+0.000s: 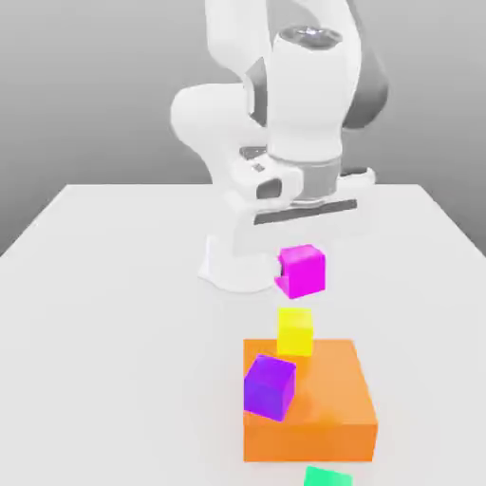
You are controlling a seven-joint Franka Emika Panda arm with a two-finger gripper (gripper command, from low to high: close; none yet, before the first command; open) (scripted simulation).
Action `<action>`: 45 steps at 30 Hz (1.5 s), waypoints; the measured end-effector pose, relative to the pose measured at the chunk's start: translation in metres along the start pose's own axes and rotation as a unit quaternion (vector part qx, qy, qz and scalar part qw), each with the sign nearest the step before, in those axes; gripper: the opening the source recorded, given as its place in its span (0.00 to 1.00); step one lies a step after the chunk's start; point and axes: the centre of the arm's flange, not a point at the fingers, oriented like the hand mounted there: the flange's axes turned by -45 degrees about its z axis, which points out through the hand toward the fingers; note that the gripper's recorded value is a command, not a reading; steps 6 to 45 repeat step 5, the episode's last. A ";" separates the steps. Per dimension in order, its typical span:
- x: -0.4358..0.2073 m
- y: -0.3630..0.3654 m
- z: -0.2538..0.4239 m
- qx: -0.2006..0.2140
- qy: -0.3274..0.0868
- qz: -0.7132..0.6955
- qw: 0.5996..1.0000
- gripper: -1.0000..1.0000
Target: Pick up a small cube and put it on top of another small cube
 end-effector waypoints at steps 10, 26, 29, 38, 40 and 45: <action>-0.002 0.000 0.019 -0.001 0.000 0.000 1.000 1.00; -0.002 0.000 0.019 -0.001 0.000 0.000 1.000 1.00; -0.002 0.000 0.019 -0.001 0.000 0.000 1.000 1.00; -0.002 0.000 0.019 -0.001 0.000 0.000 1.000 1.00; -0.002 0.000 0.019 -0.001 0.000 0.000 1.000 1.00; -0.002 0.000 0.019 -0.001 0.000 0.000 1.000 1.00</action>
